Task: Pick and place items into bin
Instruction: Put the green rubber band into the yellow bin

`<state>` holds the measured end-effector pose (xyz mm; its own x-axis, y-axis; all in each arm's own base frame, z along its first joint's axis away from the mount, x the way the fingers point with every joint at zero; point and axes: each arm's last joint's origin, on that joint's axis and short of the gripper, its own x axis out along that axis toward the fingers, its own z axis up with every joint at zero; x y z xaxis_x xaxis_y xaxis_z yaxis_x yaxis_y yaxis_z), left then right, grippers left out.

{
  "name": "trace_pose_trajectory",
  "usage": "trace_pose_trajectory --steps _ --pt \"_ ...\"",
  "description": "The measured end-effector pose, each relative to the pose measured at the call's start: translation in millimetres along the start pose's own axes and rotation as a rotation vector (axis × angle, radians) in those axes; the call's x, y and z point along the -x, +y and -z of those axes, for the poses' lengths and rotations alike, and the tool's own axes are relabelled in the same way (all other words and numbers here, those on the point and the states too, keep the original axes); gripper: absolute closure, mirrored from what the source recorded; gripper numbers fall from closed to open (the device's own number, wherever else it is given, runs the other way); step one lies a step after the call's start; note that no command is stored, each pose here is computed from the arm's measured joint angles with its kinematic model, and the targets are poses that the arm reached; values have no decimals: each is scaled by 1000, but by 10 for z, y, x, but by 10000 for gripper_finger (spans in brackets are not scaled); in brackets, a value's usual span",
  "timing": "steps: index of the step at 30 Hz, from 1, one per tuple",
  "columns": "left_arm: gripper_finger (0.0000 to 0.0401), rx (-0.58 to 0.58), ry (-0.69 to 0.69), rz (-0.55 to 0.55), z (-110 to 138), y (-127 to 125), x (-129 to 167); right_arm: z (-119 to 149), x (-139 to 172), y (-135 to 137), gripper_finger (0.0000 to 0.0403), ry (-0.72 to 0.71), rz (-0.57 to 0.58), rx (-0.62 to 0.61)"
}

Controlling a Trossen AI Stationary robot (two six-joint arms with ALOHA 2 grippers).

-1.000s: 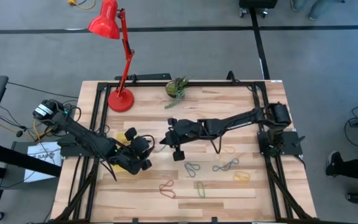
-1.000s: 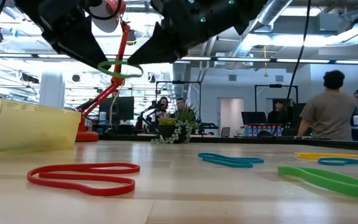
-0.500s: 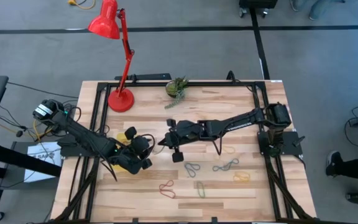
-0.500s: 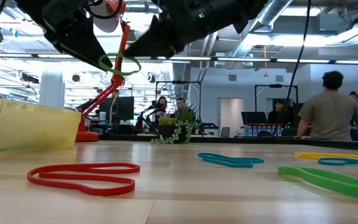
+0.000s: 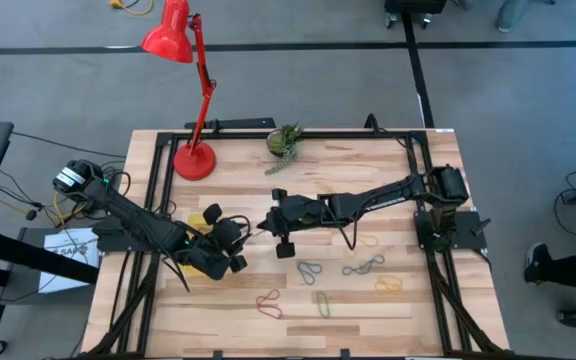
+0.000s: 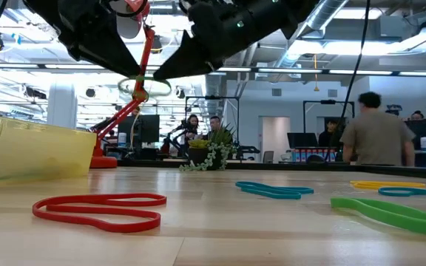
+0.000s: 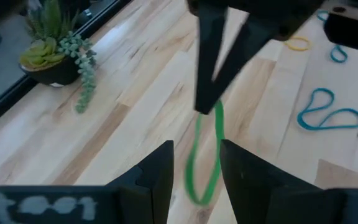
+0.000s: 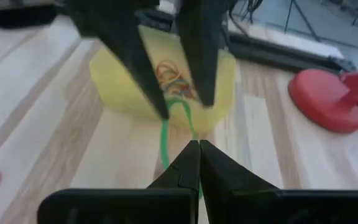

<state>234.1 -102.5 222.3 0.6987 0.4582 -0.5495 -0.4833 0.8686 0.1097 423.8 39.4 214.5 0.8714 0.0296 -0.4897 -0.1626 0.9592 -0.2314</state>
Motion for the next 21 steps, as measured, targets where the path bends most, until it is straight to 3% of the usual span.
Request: trace_pose_trajectory --steps 14,21 --pt "287 -14 53 30 -84 96 -147 -22 2 29 403 -17 -4 9" --pt "377 -27 58 35 -85 99 -152 -16 1 23 401 -12 -3 1"
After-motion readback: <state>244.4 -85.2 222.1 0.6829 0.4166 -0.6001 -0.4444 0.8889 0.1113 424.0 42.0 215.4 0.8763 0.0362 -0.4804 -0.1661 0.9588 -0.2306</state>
